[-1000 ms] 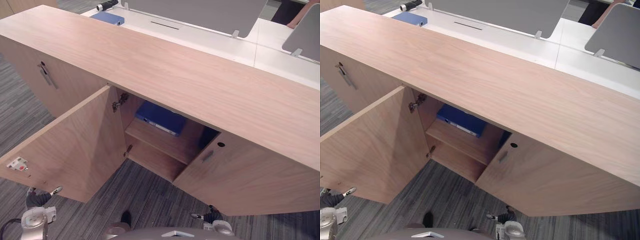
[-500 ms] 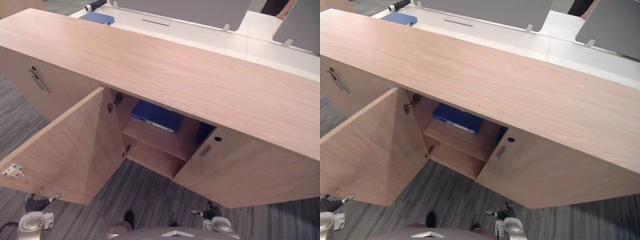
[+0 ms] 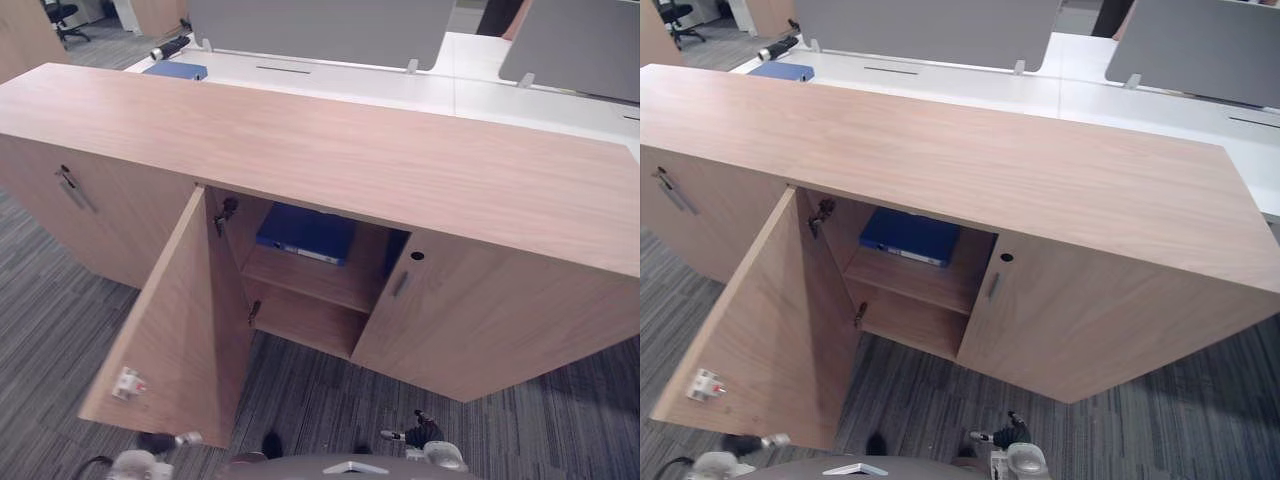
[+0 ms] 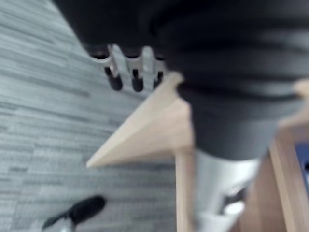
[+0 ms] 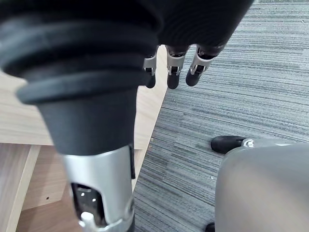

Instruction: Walk over to the cabinet, pick up the folder, carry it to the office cabinet, place the folder inside the office cabinet, then close the office cabinet door

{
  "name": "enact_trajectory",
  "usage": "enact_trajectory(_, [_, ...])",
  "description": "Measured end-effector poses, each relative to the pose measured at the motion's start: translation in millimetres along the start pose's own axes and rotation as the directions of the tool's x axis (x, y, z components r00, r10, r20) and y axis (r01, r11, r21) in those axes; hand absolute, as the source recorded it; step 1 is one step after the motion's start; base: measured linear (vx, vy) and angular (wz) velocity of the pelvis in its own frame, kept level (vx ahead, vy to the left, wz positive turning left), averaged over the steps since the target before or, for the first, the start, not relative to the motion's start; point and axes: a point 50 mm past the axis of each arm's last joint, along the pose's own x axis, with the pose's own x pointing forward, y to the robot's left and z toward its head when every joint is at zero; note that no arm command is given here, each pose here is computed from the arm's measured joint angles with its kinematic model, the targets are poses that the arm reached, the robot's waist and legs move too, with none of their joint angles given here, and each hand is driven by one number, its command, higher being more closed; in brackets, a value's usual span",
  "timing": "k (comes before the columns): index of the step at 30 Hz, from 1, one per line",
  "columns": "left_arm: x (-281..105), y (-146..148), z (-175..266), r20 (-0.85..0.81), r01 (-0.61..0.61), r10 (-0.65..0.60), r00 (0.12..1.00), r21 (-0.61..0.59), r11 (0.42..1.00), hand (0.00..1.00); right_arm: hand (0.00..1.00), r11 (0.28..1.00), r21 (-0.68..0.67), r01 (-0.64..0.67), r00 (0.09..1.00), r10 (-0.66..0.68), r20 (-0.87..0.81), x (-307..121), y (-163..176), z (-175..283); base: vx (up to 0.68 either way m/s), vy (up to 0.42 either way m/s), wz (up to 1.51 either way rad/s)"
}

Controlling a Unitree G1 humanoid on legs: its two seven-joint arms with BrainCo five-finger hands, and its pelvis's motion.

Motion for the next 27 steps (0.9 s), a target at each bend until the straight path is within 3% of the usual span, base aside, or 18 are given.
enact_trajectory(4, [1, -35, 7, 0.029, 0.117, -0.117, 0.993, 0.016, 0.993, 0.0, 0.0, 1.0, -0.007, -0.007, 1.0, 0.007, 0.01, 1, 2, 4, 0.0, 0.0, 0.0])
enact_trajectory(12, [10, -70, 56, 0.16, 0.25, -0.275, 0.948, 0.162, 0.955, 0.0, 0.0, 1.0, -0.013, -0.013, 1.0, 0.013, 0.019, 1, 4, 7, 0.01, -0.006, -0.15])
enact_trajectory(21, [13, -110, 129, 0.325, 0.32, -0.424, 0.845, 0.328, 0.889, 0.0, 0.0, 0.999, -0.04, -0.036, 0.999, 0.037, 0.015, 2, 10, 9, 0.06, -0.004, -0.21])
enact_trajectory(27, [14, -111, 144, 0.355, 0.308, -0.43, 0.83, 0.35, 0.884, 0.0, 0.0, 0.998, -0.045, -0.037, 0.999, 0.038, 0.015, 3, 10, 9, 0.01, -0.052, -0.09])
